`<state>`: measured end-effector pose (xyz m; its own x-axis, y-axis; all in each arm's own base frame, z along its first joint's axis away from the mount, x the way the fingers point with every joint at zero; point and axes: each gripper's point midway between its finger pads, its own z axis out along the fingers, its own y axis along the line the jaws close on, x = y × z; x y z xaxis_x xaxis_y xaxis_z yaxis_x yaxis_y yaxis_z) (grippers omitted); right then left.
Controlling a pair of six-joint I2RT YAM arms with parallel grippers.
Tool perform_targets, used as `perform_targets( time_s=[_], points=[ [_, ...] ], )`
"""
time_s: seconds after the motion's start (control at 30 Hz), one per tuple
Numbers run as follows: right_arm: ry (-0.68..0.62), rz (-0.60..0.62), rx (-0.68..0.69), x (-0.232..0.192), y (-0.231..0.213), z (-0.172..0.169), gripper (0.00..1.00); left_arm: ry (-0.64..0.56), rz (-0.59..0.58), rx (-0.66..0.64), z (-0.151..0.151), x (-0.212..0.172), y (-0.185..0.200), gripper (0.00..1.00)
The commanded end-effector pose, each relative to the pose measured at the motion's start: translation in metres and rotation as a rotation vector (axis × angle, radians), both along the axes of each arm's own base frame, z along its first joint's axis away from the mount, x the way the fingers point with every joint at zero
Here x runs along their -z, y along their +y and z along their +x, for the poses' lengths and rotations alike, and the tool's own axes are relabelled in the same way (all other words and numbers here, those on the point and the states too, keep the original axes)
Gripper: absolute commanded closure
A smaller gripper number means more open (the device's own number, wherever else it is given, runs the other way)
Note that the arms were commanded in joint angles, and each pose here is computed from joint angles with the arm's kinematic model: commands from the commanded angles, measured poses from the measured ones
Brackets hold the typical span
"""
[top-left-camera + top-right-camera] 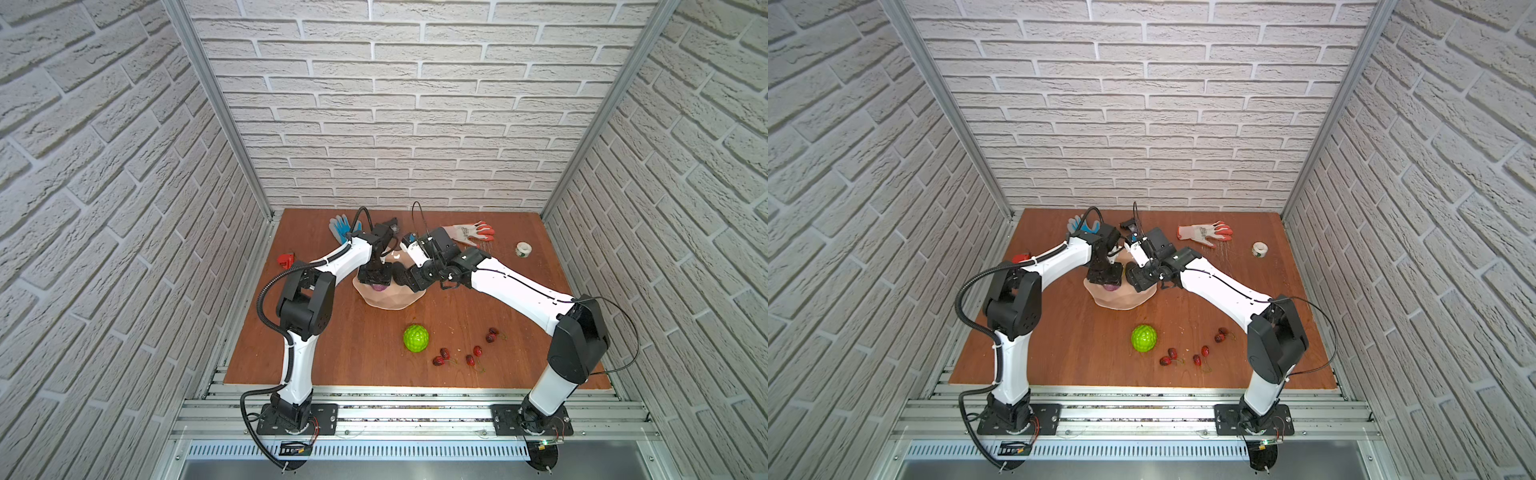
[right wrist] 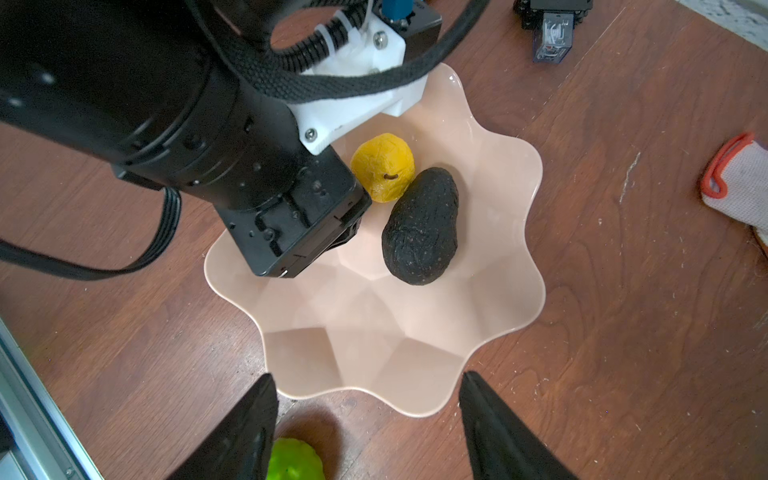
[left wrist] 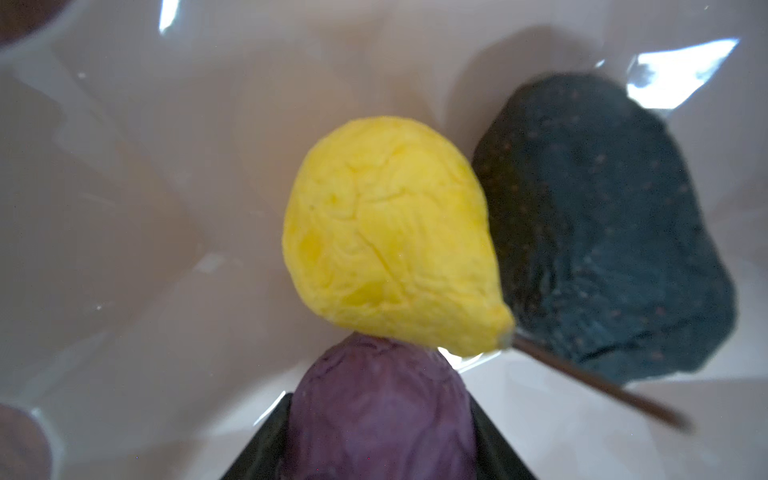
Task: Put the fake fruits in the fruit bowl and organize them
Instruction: 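Carry the plum over the bowl and lower it beside the pear with the left gripper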
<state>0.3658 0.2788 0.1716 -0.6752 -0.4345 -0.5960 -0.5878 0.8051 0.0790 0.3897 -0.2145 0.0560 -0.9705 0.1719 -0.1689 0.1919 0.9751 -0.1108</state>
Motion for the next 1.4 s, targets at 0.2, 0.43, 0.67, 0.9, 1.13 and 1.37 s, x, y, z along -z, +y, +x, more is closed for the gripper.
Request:
perform_targets(
  time_s=[0.2, 0.43, 0.67, 0.9, 1.13, 1.37],
  points=[
    [-0.018, 0.002, -0.021, 0.001, 0.004, 0.000, 0.29, 0.002, 0.026, 0.007, 0.009, 0.009, 0.006, 0.45],
    [-0.010, -0.004, -0.022, 0.006, 0.003, -0.002, 0.29, -0.004, 0.053, 0.012, 0.009, 0.010, 0.011, 0.37],
    [-0.017, -0.010, -0.016, 0.005, -0.001, -0.004, 0.29, -0.016, 0.056, 0.022, 0.006, 0.006, 0.010, 0.25],
    [-0.013, -0.007, -0.014, 0.003, -0.002, -0.007, 0.29, -0.030, 0.056, 0.027, 0.004, -0.002, 0.009, 0.23],
    [-0.018, -0.001, -0.005, -0.001, -0.006, -0.011, 0.28, -0.053, 0.053, 0.026, 0.002, -0.017, 0.009, 0.23],
    [-0.020, 0.016, 0.004, -0.008, -0.011, -0.020, 0.28, -0.094, 0.030, 0.020, -0.003, -0.039, 0.007, 0.22]
  ],
)
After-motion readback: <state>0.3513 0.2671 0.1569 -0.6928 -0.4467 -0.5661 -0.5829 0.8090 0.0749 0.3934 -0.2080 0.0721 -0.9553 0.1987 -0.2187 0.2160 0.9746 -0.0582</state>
